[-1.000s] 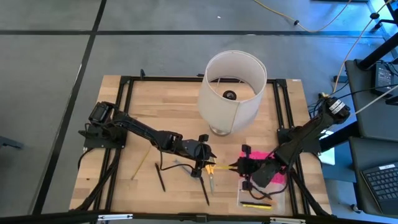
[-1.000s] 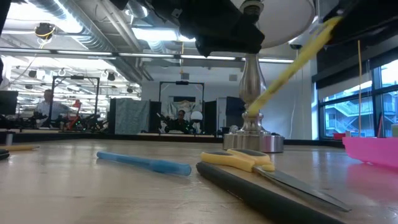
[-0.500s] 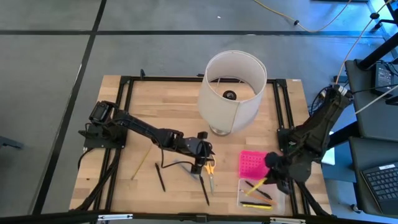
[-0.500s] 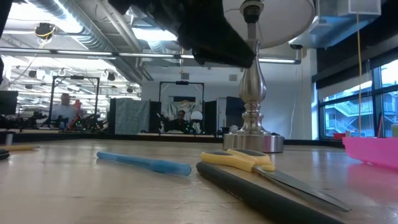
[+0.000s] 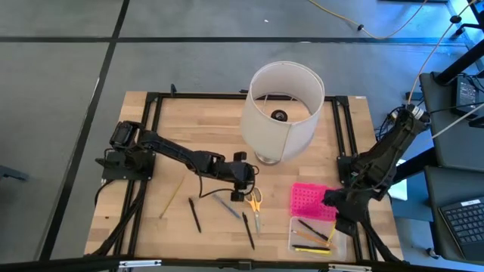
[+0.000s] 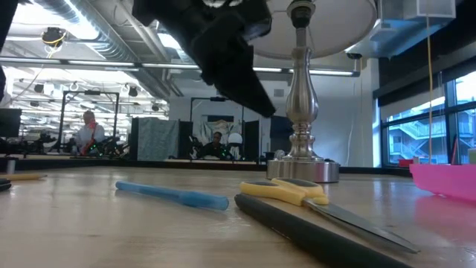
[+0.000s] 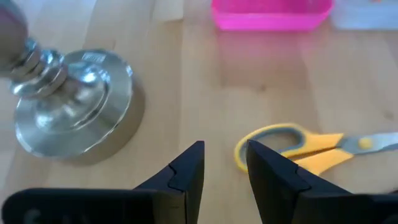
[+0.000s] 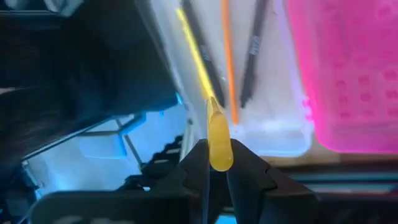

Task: Pick & place school supplies into a supply box
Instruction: Put the yellow pen into the supply box

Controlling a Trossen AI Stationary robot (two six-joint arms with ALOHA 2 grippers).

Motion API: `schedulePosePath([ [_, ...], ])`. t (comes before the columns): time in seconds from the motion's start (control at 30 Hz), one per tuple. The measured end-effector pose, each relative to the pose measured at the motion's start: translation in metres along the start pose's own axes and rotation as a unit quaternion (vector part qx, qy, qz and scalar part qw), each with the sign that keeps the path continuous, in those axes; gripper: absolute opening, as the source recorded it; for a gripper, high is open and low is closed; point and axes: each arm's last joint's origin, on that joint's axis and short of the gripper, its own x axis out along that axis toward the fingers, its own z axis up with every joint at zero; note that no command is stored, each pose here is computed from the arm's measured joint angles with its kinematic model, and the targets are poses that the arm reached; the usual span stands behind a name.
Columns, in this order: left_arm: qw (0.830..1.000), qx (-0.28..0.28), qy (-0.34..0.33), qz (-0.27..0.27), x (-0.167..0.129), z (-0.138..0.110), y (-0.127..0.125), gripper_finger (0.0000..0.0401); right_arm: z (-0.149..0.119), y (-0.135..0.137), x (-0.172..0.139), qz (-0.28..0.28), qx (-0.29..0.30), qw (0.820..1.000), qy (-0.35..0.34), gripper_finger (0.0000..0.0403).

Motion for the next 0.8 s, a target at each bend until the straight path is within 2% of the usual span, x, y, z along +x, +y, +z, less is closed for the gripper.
schedulePosePath([
  [0.13,0.999,-0.016,0.040,0.013,0.002,-0.007,0.011,0.0108,0.007,-0.005,0.006,-0.033,0.017,0.999,0.029,0.0046],
  [0.3,0.988,-0.080,0.126,0.036,0.000,-0.024,0.023,0.0105,0.018,-0.005,0.020,-0.059,0.003,0.997,0.048,0.0046],
  [0.4,0.975,-0.124,0.177,0.058,-0.002,-0.034,0.030,0.0101,0.025,-0.006,0.029,-0.070,-0.004,0.995,0.066,0.0046],
  [0.57,0.940,-0.200,0.257,0.101,-0.009,-0.049,0.041,0.0093,0.037,-0.008,0.042,-0.085,-0.020,0.992,0.094,0.0046],
  [0.7,0.918,-0.230,0.295,0.130,-0.014,-0.057,0.047,0.0088,0.047,-0.012,0.050,-0.099,-0.036,0.989,0.100,0.0045],
  [0.8,0.915,-0.233,0.302,0.135,-0.014,-0.058,0.048,0.0088,0.053,-0.014,0.054,-0.103,-0.047,0.988,0.101,0.0044],
])
